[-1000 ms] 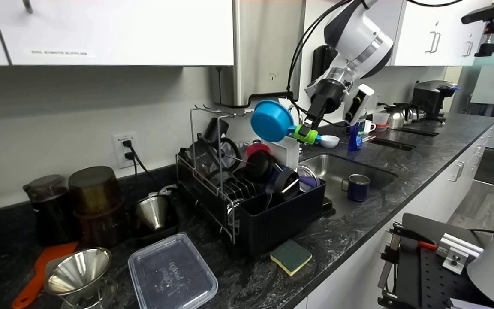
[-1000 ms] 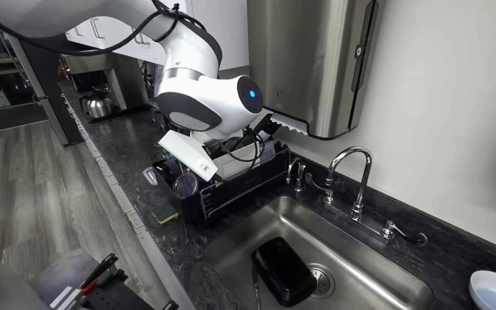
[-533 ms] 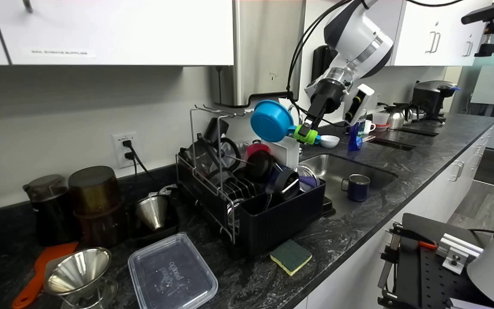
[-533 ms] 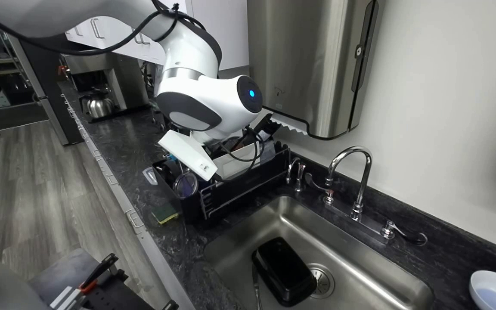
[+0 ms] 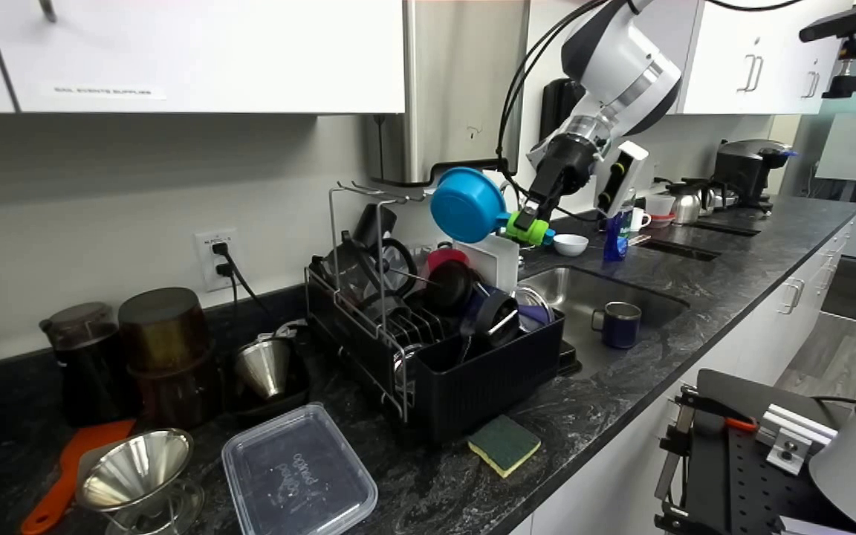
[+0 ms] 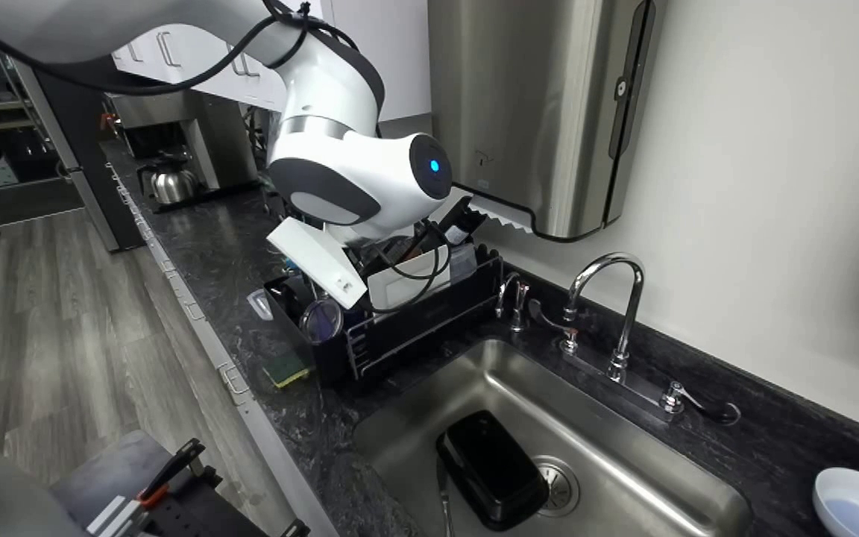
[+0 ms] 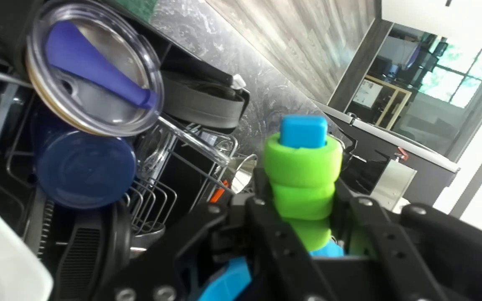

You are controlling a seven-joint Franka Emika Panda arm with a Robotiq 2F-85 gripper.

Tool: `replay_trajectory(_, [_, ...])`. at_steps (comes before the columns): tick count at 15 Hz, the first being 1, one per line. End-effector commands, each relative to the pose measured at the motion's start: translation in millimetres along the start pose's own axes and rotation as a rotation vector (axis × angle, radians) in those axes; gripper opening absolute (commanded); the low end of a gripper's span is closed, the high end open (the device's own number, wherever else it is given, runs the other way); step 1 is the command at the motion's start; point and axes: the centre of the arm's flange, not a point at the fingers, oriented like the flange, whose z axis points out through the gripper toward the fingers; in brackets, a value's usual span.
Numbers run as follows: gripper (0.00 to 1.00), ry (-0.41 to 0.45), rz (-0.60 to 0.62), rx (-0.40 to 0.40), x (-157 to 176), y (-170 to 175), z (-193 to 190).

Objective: Put the blue pan on the the dish dryer

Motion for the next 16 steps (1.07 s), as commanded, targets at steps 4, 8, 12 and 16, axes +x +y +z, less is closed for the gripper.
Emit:
replay_trajectory(4, [0.08,0.073,0.137,0.187,18,-44,10])
replay_trajectory(8, [0.08,0.121,0.301,0.217,28,-52,5])
replay_trajectory(12, [0.08,0.140,0.456,0.234,32,-48,-2])
replay_trajectory(16, [0.08,0.129,0.582,0.258,33,-43,-3])
